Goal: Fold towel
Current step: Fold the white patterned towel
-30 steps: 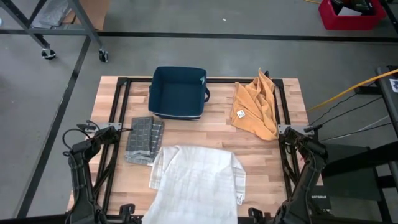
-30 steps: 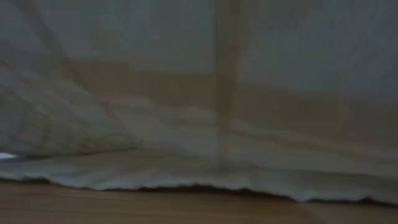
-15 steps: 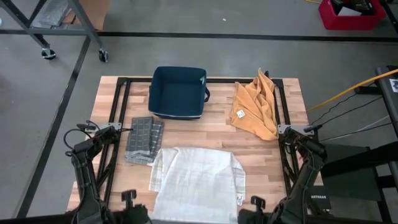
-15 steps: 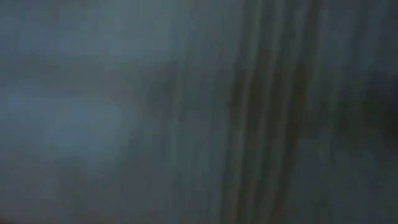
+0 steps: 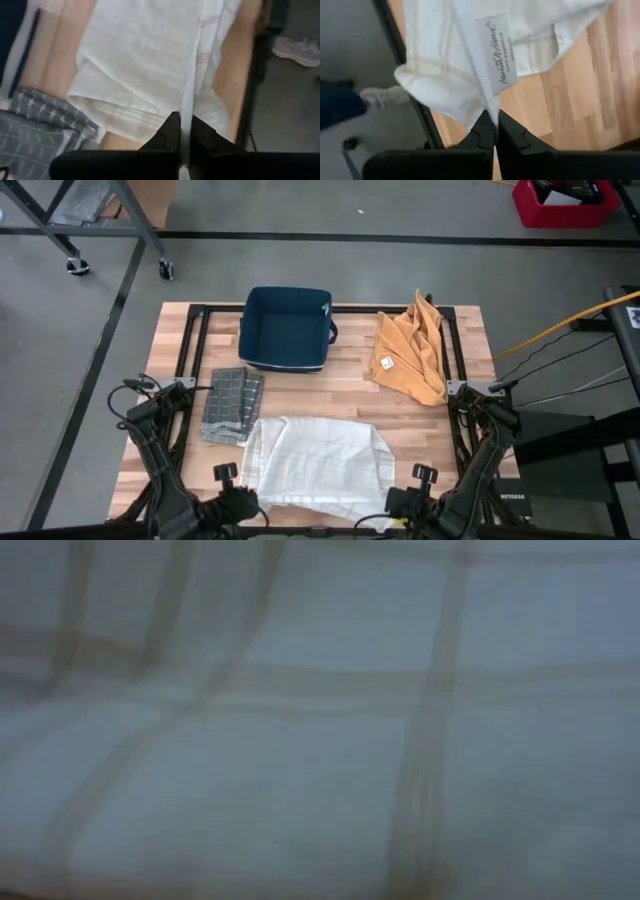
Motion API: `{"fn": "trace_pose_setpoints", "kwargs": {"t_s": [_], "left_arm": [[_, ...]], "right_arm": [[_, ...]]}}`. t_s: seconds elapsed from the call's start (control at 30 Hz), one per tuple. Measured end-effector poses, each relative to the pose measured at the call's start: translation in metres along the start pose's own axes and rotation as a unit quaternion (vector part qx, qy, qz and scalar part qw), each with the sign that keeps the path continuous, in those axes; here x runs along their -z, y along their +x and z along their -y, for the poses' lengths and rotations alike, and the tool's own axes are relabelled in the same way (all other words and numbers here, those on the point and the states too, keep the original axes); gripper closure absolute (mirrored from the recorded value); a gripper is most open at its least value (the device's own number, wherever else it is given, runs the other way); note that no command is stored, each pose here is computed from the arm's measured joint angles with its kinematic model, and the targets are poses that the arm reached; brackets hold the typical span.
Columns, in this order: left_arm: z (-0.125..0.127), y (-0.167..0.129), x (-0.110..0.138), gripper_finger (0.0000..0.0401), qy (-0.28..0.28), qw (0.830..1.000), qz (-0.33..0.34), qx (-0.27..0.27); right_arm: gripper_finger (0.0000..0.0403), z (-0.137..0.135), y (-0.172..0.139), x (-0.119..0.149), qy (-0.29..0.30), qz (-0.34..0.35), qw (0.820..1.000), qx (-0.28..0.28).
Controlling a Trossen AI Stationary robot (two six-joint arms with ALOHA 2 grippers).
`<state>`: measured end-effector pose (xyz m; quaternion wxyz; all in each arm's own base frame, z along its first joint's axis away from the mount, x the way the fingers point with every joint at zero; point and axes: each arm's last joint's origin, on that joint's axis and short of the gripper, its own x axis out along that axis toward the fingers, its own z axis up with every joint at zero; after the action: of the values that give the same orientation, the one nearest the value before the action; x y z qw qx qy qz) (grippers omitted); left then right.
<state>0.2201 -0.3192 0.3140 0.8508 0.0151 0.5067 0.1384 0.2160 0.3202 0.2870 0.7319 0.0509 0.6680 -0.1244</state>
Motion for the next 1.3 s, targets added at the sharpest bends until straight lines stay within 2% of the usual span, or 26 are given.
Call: {"fn": "trace_pose_setpoints", "kwargs": {"t_s": [0.13, 0.27, 0.47, 0.7, 0.9, 1.17, 1.3], "left_arm": [[-0.008, 0.004, -0.008, 0.0401, -0.002, 1.000, -0.001, -0.009], [-0.028, -0.015, -0.018, 0.0401, -0.003, 1.000, 0.031, 0.005], [-0.055, -0.040, -0.026, 0.0401, 0.003, 0.997, 0.073, 0.018], [-0.063, -0.018, -0.008, 0.0401, 0.019, 0.999, 0.031, -0.012], [-0.078, -0.003, 0.008, 0.0401, 0.002, 0.999, 0.018, -0.043], [-0.103, -0.005, 0.007, 0.0401, -0.007, 0.998, 0.038, -0.056], [-0.116, -0.002, 0.006, 0.0401, -0.016, 0.997, 0.039, -0.068]], "right_arm": [[0.0398, 0.002, -0.002, -0.001, -0.013, -0.012, 1.000, -0.005], [0.0398, 0.006, -0.007, -0.002, -0.011, -0.004, 1.000, -0.009], [0.0398, 0.018, -0.022, -0.004, -0.017, 0.060, 0.998, -0.006], [0.0398, 0.021, -0.026, -0.006, -0.046, 0.081, 0.996, -0.005], [0.0398, 0.026, -0.019, -0.010, -0.040, 0.080, 0.996, 0.010], [0.0398, 0.046, -0.021, -0.015, -0.040, 0.092, 0.995, 0.024], [0.0398, 0.064, -0.024, -0.010, -0.018, 0.116, 0.992, 0.037]]}}
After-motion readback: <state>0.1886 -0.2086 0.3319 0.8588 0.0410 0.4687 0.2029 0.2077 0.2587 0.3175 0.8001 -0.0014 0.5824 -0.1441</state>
